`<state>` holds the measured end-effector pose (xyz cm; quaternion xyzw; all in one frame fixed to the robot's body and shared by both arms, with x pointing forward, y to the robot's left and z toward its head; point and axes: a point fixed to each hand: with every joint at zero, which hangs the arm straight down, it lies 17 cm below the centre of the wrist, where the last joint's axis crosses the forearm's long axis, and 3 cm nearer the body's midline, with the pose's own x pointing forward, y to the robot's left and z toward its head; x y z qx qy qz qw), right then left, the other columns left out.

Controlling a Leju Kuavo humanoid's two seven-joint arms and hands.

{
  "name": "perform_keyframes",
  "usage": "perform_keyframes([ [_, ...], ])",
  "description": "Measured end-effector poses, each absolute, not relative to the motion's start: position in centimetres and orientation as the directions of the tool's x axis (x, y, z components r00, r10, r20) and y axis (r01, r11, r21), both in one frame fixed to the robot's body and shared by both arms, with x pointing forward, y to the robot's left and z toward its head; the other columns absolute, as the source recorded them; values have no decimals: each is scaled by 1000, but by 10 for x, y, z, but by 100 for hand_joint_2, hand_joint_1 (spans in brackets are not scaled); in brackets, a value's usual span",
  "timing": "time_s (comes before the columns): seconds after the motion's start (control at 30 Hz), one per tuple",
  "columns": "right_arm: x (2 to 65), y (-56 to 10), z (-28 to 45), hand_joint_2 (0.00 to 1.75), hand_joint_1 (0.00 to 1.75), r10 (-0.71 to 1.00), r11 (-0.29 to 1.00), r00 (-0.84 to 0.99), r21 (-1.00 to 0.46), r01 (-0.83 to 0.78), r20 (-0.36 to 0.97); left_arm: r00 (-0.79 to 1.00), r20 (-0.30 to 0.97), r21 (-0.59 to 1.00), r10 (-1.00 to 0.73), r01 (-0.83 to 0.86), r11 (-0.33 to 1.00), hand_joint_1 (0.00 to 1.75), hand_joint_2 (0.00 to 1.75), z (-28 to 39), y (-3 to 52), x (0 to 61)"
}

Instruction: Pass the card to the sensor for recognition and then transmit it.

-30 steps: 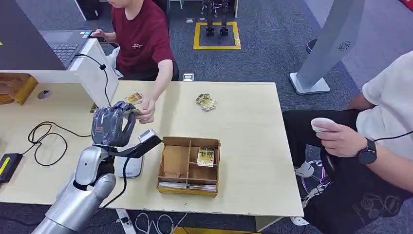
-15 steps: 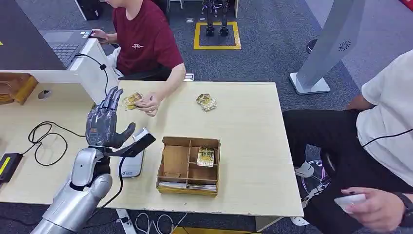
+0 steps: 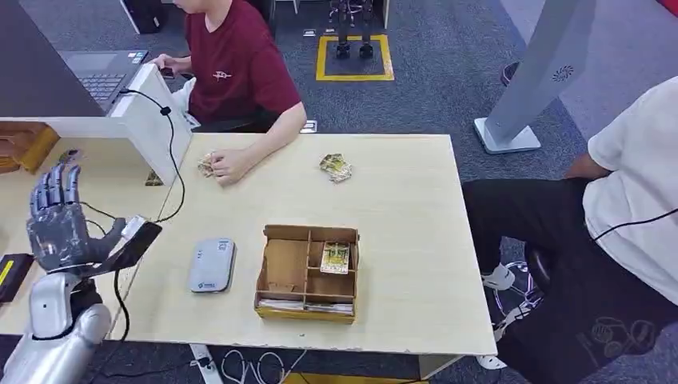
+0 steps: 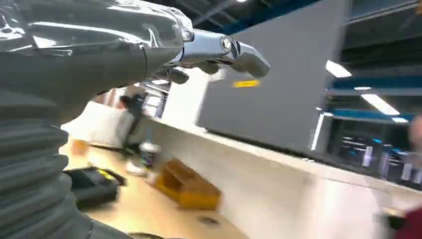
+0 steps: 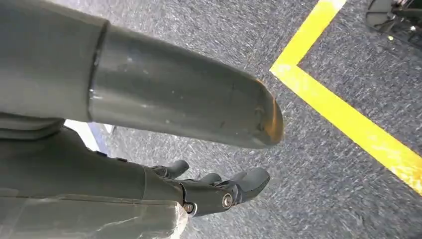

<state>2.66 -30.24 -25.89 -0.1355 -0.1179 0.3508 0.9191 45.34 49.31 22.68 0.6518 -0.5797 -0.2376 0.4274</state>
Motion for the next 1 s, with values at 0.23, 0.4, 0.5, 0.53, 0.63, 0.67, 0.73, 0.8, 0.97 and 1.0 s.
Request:
perform_keyframes([
  [0.23, 17, -301, -254, 0, 0, 657, 735, 744, -323, -597, 122, 400, 185, 860, -898, -508, -50, 0, 175, 199, 612, 362],
  [0.4, 17, -300, -250, 0, 0, 649, 741, 751, -326, -587, 122, 493, 151, 883, -857, -456, -107, 0, 175, 190, 660, 315],
  [0.5, 16, -300, -248, 0, 0, 643, 745, 756, -328, -581, 121, 586, 145, 905, -797, -405, -133, 0, 175, 170, 697, 272],
  [0.53, 15, -299, -248, 0, 0, 641, 746, 758, -327, -580, 121, 614, 148, 905, -775, -400, -144, 0, 175, 168, 707, 259],
  [0.63, 16, -301, -247, 0, 0, 637, 748, 761, -333, -574, 121, 670, 168, 922, -723, -366, -125, 0, 175, 151, 722, 235],
  [0.67, 18, -301, -246, 0, 0, 637, 749, 761, -335, -572, 123, 701, 181, 931, -690, -349, -110, 0, 175, 140, 729, 222],
  [0.73, 18, -301, -246, 0, 0, 632, 752, 765, -334, -568, 123, 750, 202, 941, -629, -328, -88, 0, 175, 120, 739, 198],
  [0.8, 16, -301, -246, 0, 0, 627, 756, 770, -334, -563, 120, 796, 226, 954, -562, -296, -35, 0, 175, 87, 742, 171],
  [0.97, 15, -302, -246, 0, 0, 617, 762, 779, -333, -555, 112, 904, 300, 945, -304, -240, 221, 0, 175, -41, 701, 99],
  [1.0, 15, -302, -246, 0, 0, 615, 762, 781, -334, -554, 110, 918, 295, 939, -266, -227, 260, 0, 175, -61, 687, 89],
])
